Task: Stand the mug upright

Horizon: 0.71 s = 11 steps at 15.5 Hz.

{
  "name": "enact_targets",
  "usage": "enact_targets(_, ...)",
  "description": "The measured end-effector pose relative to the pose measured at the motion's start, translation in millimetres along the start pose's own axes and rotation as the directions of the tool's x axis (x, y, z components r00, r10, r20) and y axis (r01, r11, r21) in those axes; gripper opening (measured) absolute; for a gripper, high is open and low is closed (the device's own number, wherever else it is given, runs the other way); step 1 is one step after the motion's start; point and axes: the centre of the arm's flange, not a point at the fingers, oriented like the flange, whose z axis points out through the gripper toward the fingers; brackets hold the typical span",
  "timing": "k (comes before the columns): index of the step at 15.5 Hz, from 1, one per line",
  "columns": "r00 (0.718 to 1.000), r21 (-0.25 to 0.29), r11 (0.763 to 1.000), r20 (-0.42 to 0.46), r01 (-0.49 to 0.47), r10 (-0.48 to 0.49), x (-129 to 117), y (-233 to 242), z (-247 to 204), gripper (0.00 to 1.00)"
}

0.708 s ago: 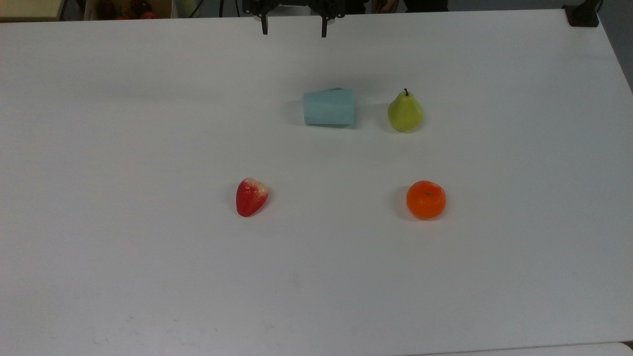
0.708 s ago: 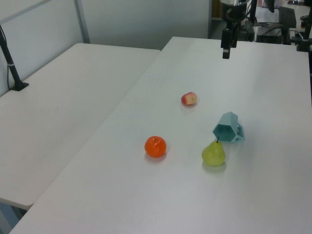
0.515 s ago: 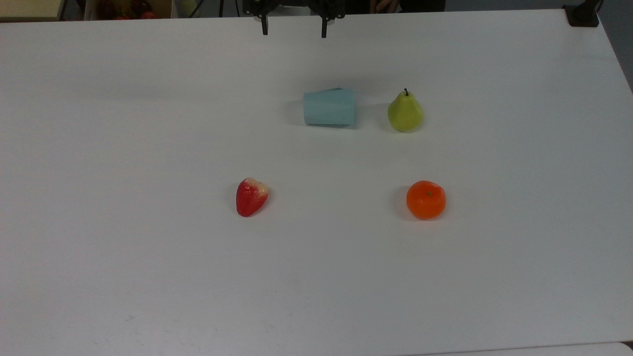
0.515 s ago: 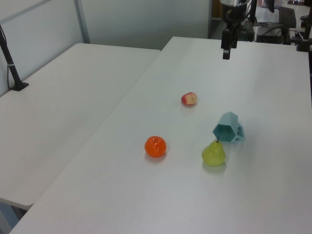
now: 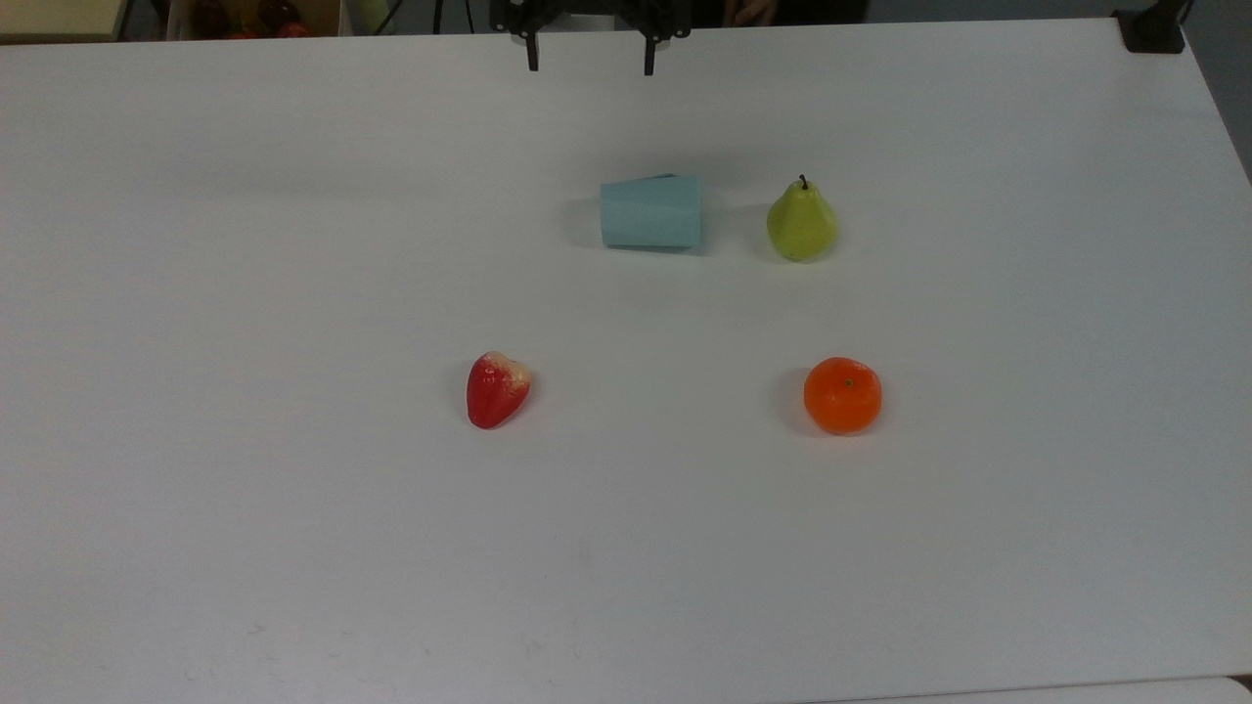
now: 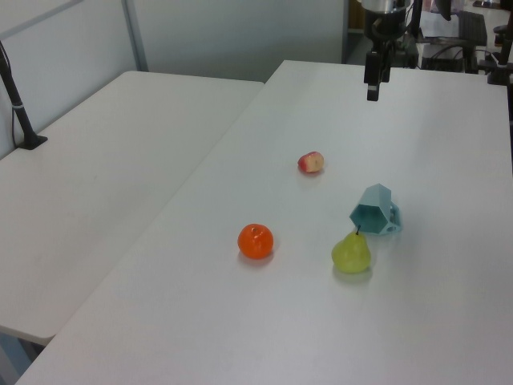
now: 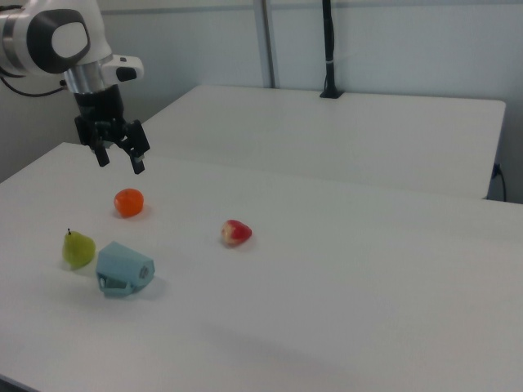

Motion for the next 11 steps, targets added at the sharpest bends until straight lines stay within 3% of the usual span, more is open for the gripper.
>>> enact_targets(6, 0.997, -0.167, 0.983, 0.022, 0.081, -0.078, -16.2, -63.6, 28.1, 1.00)
enact_targets(11, 0.997, -0.332, 0.941, 0.039, 0.071, -0.062, -31.7, -113.2, 78.3, 1.00)
